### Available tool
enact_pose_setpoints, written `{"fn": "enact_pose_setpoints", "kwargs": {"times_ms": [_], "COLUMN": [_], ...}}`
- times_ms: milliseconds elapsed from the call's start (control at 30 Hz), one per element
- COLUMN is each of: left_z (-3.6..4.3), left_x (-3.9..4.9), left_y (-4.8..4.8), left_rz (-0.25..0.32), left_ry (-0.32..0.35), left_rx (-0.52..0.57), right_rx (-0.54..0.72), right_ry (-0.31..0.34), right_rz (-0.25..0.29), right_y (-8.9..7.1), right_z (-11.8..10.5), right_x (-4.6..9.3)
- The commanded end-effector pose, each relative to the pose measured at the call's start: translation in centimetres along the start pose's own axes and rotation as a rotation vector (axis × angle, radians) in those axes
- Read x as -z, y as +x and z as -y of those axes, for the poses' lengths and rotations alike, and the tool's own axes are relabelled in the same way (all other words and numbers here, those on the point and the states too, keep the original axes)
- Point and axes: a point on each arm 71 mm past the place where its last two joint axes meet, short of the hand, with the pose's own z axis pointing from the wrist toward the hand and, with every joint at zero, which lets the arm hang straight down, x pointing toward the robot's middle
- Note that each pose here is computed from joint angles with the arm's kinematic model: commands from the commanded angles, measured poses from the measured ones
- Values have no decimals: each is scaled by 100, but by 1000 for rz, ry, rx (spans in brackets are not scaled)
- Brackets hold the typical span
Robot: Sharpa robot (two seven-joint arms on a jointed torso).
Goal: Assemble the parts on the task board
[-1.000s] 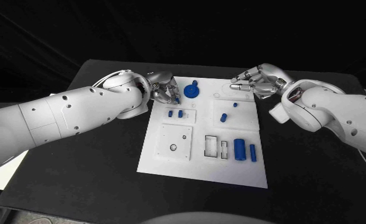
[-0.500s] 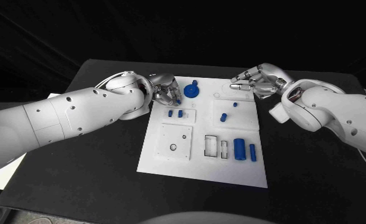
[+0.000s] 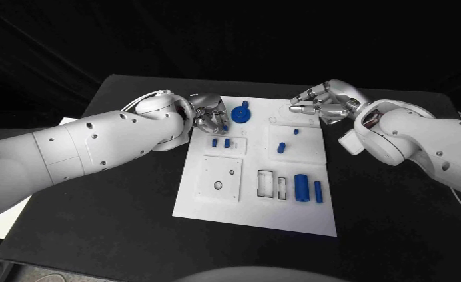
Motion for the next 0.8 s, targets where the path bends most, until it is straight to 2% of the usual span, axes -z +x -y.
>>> {"fn": "enact_pose_setpoints", "kwargs": {"times_ms": [33,800], "left_z": [-11,-53], "left_x": [-4,8], "left_y": [52,47], "left_rz": [-42,-43], "left_ry": [-18,-36], "left_rx": [-23,-26], "right_rx": [2,3], "right_ry": [-11,-7], "right_rz": [-11,-7], "right_y": [14,0], "right_z": [-11,0], "right_x": [-1,6]}}
